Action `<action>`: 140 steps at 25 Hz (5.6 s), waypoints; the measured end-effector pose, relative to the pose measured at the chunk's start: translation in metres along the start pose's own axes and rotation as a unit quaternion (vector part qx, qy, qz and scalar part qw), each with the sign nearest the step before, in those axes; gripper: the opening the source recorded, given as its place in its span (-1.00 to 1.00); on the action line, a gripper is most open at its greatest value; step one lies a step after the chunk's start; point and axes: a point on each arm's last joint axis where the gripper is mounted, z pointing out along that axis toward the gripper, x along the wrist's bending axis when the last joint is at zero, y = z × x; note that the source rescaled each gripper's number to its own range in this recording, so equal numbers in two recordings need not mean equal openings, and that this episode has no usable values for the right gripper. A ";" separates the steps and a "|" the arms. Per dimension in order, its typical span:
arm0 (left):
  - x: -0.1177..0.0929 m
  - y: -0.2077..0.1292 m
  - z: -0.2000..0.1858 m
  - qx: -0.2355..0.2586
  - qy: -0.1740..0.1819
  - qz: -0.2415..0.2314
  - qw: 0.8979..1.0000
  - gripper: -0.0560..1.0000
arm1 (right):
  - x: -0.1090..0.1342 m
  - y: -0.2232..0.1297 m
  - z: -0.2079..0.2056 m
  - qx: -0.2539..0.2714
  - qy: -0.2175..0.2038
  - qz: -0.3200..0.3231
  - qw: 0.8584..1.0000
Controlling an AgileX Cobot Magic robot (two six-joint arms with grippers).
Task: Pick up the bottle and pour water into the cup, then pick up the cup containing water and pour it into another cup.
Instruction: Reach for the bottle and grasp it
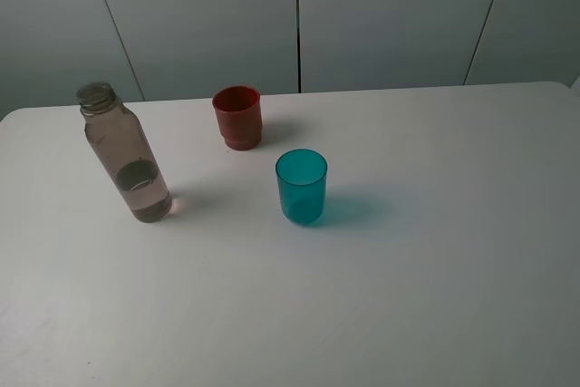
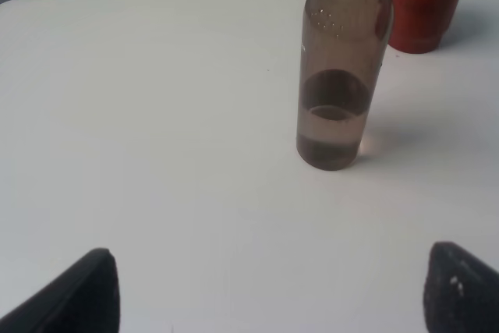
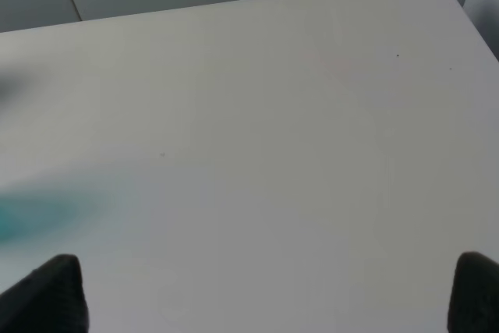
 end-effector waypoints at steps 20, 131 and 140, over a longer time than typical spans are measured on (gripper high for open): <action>0.000 0.011 0.002 -0.013 0.000 0.000 1.000 1.00 | 0.000 0.000 0.000 0.000 0.000 0.000 1.000; -0.053 -0.026 0.329 -0.125 -0.131 0.139 0.973 1.00 | 0.000 0.000 0.000 0.000 0.000 0.000 1.000; -0.053 -0.030 0.341 -0.118 -0.123 0.135 0.976 1.00 | 0.000 0.000 0.000 0.000 0.000 0.000 1.000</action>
